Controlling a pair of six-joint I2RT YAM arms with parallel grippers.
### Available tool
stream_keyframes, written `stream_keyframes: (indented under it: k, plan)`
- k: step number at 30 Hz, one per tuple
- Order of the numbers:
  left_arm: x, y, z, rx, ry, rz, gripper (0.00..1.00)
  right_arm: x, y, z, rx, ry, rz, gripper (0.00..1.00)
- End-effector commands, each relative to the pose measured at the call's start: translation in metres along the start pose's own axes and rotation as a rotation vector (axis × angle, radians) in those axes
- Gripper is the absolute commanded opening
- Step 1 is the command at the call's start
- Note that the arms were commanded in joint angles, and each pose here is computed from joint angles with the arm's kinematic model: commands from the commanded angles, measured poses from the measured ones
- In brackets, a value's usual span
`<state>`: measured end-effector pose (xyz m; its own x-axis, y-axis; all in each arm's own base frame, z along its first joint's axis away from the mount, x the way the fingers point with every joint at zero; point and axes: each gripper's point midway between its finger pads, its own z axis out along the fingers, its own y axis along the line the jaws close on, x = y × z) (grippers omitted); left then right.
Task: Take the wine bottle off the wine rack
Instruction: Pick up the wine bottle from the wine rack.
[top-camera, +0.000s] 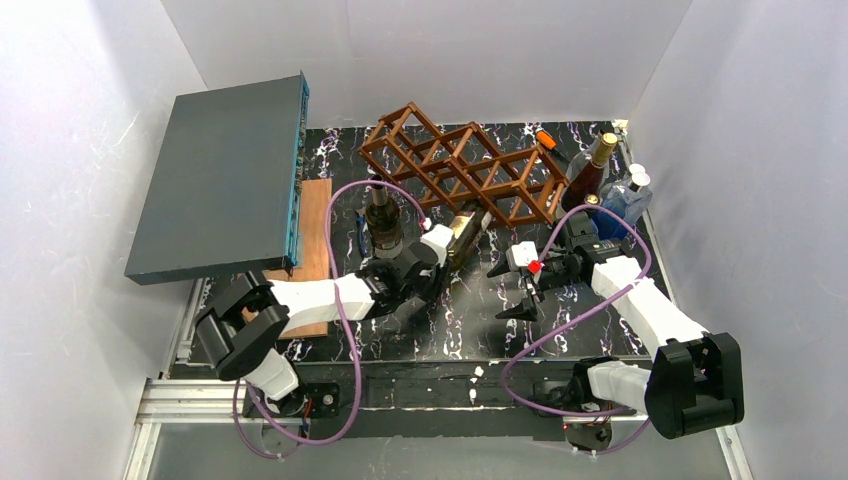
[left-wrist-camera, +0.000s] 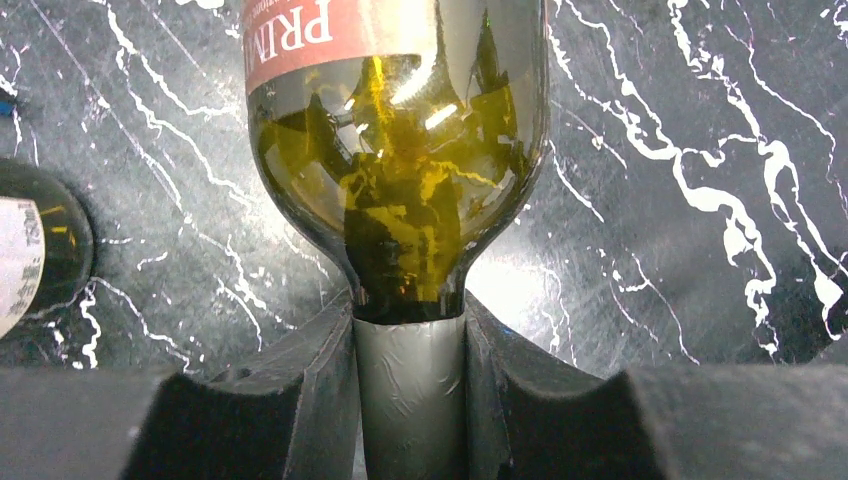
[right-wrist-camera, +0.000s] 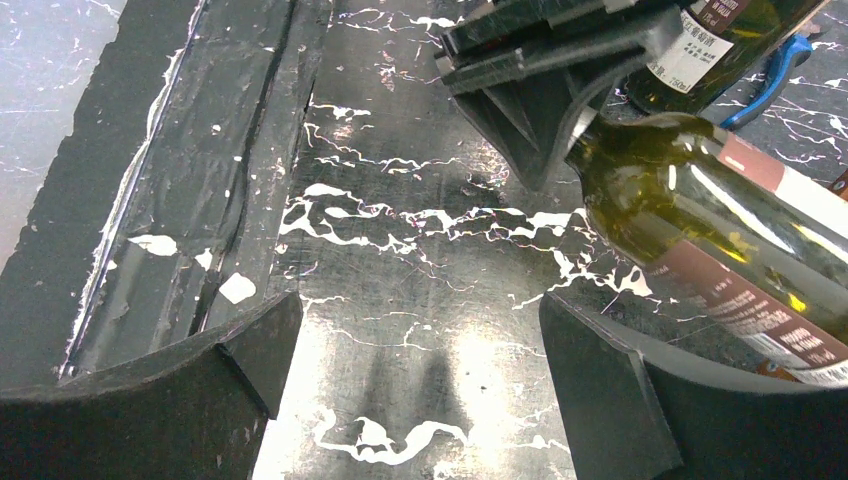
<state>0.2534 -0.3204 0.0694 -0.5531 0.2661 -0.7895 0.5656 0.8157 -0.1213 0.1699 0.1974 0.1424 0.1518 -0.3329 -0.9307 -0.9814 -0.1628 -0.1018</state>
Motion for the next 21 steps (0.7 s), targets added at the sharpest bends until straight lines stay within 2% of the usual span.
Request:
stream_keyframes:
  k: [1, 21]
  plan:
    - [-0.076, -0.017, -0.034, 0.074, -0.271, -0.069, 0.0, -0.011, -0.006, -0.003, 0.003, -0.016, -0.03, 0.98]
    - [-0.038, -0.013, -0.045, 0.095, -0.198, -0.144, 0.0, -0.009, -0.005, -0.002, -0.001, -0.015, -0.027, 0.98]
